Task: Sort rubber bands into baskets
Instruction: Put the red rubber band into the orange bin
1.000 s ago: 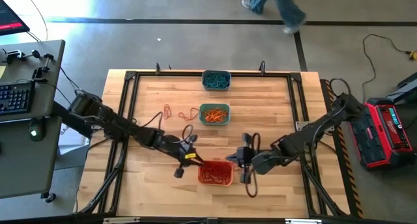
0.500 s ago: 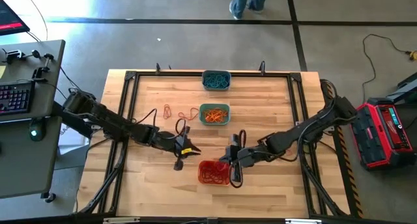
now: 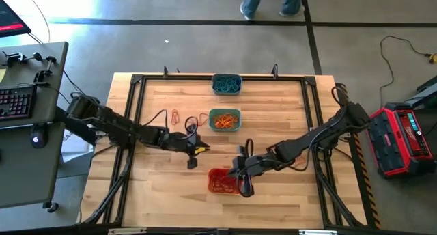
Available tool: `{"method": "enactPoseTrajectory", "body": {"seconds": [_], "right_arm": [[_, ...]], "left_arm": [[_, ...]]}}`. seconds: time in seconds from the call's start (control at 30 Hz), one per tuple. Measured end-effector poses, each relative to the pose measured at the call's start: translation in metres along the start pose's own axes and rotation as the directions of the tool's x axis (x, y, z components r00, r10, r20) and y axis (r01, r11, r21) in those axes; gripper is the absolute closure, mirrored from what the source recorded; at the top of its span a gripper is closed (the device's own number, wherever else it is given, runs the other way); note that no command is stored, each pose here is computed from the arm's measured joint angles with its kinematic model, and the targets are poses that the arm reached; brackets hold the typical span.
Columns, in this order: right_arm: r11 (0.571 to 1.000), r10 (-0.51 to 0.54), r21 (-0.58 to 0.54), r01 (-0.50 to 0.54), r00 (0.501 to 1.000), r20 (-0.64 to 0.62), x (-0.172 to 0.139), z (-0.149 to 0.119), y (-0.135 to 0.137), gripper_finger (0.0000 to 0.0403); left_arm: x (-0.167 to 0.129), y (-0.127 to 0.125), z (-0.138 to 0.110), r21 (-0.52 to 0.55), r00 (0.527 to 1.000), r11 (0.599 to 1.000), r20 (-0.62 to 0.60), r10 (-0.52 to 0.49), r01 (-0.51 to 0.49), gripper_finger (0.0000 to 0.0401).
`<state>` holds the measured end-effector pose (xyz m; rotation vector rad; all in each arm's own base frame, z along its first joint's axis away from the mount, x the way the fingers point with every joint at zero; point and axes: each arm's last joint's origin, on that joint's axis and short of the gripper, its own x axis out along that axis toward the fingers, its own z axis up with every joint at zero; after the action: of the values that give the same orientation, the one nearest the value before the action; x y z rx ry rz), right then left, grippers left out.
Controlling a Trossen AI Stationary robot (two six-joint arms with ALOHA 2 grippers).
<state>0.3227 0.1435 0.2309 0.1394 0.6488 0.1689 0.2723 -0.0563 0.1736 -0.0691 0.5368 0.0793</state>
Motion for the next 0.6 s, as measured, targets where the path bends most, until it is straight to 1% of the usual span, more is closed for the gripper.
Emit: {"method": "enactPoseTrajectory", "body": {"seconds": [0.17, 0.27, 0.37, 0.5, 0.6], "right_arm": [[1.000, 0.013, -0.005, -0.013, 0.999, 0.029, -0.003, 0.011, 0.004, 0.0386], [1.000, 0.012, -0.017, -0.012, 1.000, 0.028, -0.003, 0.011, 0.004, 0.0395], [1.000, 0.008, -0.005, -0.008, 1.000, 0.016, -0.003, 0.010, 0.004, 0.0401], [1.000, -0.021, -0.002, 0.021, 0.998, -0.066, -0.003, 0.002, 0.001, 0.0402], [0.996, -0.076, 0.022, 0.081, 0.984, -0.158, -0.003, -0.007, -0.006, 0.0402]], "left_arm": [[0.001, 0.005, 0.000, -0.007, 1.000, 1.000, -0.007, 0.017, -0.017, 0.0358], [0.002, 0.008, -0.002, -0.006, 0.999, 1.000, -0.028, 0.029, -0.029, 0.0358], [0.002, 0.009, -0.003, -0.005, 0.998, 0.999, -0.041, 0.036, -0.036, 0.0358], [0.002, 0.012, -0.004, -0.010, 0.996, 0.998, -0.056, 0.062, -0.063, 0.0358], [0.001, 0.014, -0.006, -0.002, 0.992, 0.994, -0.067, 0.111, -0.111, 0.0358]]}}
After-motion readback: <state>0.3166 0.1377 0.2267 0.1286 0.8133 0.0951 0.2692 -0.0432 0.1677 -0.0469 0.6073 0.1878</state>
